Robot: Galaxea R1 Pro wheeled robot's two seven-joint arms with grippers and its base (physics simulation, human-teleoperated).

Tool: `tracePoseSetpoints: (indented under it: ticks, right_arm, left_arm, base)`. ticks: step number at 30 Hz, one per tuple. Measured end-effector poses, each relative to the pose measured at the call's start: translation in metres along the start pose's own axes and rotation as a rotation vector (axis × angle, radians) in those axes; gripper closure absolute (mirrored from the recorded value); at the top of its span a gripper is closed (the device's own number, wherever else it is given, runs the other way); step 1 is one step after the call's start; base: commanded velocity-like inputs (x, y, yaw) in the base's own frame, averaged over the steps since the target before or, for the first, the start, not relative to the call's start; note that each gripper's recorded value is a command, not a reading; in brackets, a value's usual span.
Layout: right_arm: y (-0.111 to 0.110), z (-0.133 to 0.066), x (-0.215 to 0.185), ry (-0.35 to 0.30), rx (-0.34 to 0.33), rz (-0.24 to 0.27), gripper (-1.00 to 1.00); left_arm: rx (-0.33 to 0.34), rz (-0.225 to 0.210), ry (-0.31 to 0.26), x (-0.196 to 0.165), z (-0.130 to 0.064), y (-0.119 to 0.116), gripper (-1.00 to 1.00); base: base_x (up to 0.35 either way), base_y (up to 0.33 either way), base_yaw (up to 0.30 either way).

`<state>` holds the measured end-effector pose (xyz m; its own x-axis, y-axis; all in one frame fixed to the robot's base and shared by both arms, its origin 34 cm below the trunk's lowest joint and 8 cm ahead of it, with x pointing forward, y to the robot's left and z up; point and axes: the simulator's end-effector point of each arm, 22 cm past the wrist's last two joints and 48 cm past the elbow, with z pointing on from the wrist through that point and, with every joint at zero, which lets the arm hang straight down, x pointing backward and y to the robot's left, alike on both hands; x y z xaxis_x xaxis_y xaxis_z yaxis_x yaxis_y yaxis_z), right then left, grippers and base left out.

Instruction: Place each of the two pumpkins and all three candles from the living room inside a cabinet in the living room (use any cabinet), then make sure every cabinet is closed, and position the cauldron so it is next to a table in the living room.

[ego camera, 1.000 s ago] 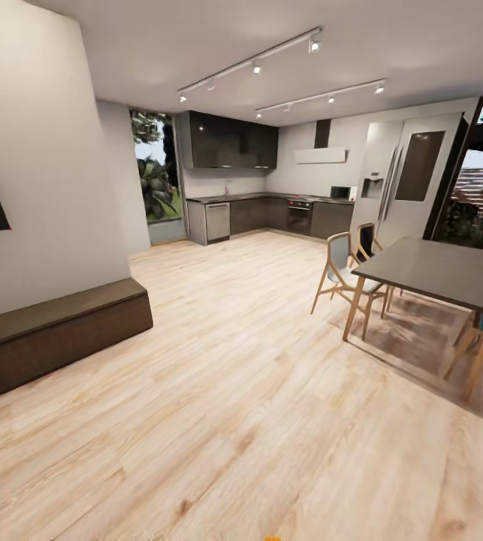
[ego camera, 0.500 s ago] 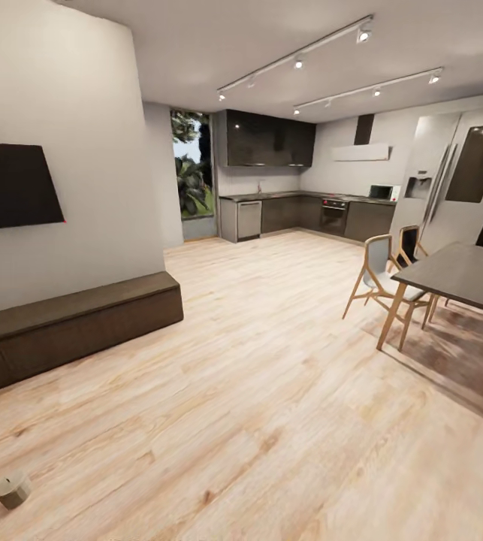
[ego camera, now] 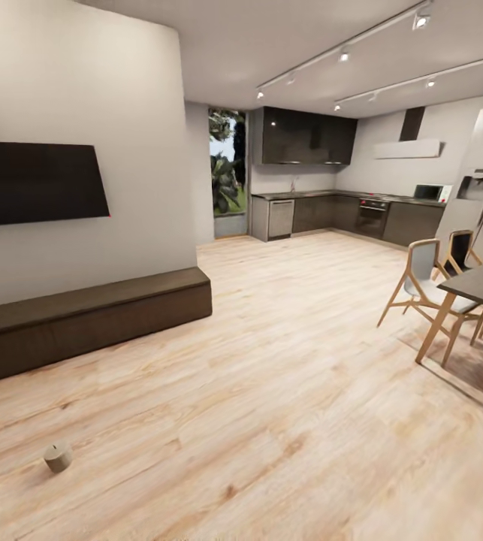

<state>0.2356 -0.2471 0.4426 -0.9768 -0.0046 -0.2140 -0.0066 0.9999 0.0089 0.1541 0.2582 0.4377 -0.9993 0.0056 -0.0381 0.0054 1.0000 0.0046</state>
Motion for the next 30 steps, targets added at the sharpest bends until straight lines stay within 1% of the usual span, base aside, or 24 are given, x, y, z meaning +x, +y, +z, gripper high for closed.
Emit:
tracePoseSetpoints:
  ticks: [6,14,17,30]
  right_arm:
    - [-0.0010,0.0000,0.0014,0.004,0.001,-0.002,-1.00]
    - [-0.0022,0.0000,0.0047,0.012,0.003,-0.005,-1.00]
    - [-0.0028,0.0000,0.0055,0.014,0.004,-0.006,-1.00]
    - [0.0009,0.0001,0.0049,0.013,-0.004,-0.005,-1.00]
  left_arm:
    - [0.000,0.000,0.003,0.0012,0.0000,0.0000,-1.00]
    - [-0.001,0.005,0.011,0.0043,0.0000,0.0010,-1.00]
    - [-0.001,0.005,0.012,0.0048,0.0000,0.0011,-1.00]
    - [-0.002,-0.002,0.012,0.0045,0.0000,0.0013,-1.00]
  base:
    - [0.076,0.000,0.283]
    - [0.307,0.000,0.272]
    - [0.275,0.000,0.158]
    - [0.012,0.000,0.274]
